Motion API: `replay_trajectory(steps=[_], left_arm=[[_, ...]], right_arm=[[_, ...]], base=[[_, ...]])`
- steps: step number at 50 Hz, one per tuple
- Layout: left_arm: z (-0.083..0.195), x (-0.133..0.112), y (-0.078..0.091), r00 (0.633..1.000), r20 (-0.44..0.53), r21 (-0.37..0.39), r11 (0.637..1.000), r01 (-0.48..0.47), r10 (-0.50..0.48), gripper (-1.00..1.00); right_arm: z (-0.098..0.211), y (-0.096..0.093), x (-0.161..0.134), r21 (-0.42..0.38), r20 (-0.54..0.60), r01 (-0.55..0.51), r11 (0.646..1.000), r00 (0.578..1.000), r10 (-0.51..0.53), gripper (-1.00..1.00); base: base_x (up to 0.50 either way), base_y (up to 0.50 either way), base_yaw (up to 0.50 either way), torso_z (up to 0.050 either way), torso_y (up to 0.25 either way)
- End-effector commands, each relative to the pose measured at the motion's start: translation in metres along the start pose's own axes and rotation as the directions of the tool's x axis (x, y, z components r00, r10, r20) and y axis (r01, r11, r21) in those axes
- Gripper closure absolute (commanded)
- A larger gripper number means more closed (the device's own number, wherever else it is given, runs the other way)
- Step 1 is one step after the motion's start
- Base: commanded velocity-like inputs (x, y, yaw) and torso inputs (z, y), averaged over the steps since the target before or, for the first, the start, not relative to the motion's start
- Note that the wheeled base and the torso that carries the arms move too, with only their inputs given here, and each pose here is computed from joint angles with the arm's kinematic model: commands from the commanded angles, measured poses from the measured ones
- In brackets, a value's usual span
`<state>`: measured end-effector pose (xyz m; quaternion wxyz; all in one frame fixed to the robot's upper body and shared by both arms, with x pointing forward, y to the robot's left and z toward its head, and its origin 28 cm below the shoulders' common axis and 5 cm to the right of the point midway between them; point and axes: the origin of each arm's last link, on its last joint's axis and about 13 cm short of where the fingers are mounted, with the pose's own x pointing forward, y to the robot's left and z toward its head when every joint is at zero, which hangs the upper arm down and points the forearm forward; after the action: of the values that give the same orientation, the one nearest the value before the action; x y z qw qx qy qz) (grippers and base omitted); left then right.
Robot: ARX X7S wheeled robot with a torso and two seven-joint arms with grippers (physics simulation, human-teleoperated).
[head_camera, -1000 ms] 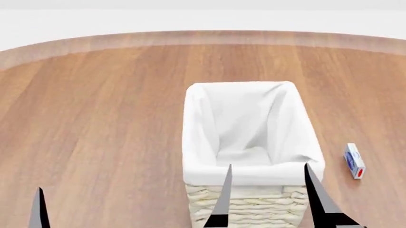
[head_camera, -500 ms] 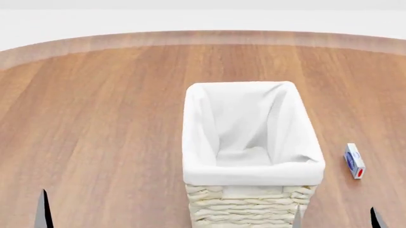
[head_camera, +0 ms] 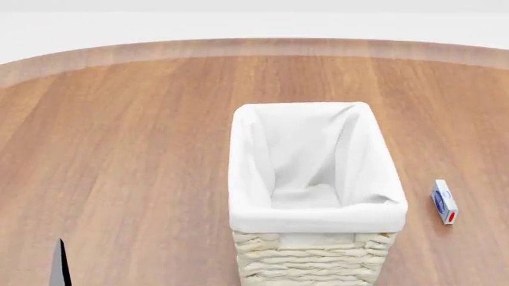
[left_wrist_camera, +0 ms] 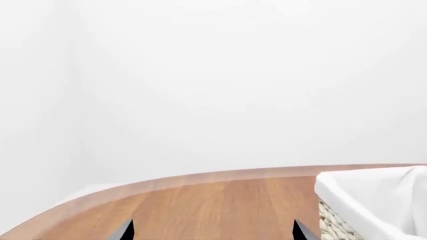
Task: Pick up the alphabet soup and put it in the basket.
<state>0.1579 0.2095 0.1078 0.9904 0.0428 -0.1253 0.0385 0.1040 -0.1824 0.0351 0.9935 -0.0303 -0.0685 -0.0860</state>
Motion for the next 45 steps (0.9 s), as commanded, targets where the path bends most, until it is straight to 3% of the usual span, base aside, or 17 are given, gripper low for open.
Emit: replay_trajectory(steps=[1,14,45], left_arm=[[0.0,0.0,0.0,1.0,-0.003,0.002,1.0,-0.001,0.001,-1.0],[0.0,0.0,-0.001,1.0,-0.002,0.003,1.0,-0.002,0.002,-1.0],[0.0,0.0,0.0,1.0,-0.002,0.002,1.0,-0.008,0.008,-1.0]], right_arm=[[-0.015,-0.012,-0.013,-0.01,-0.016,0.081,0.997,0.997,-0.081,-1.0],[-0.032,-0.028,-0.02,0.021,-0.055,0.223,0.975,0.974,-0.222,-1.0],[-0.071,-0.015,-0.026,-0.021,-0.145,0.194,0.981,0.97,-0.195,-1.0]], base=[[0.0,0.0,0.0,0.0,0.0],[0.0,0.0,0.0,0.0,0.0],[0.0,0.0,0.0,0.0,0.0]])
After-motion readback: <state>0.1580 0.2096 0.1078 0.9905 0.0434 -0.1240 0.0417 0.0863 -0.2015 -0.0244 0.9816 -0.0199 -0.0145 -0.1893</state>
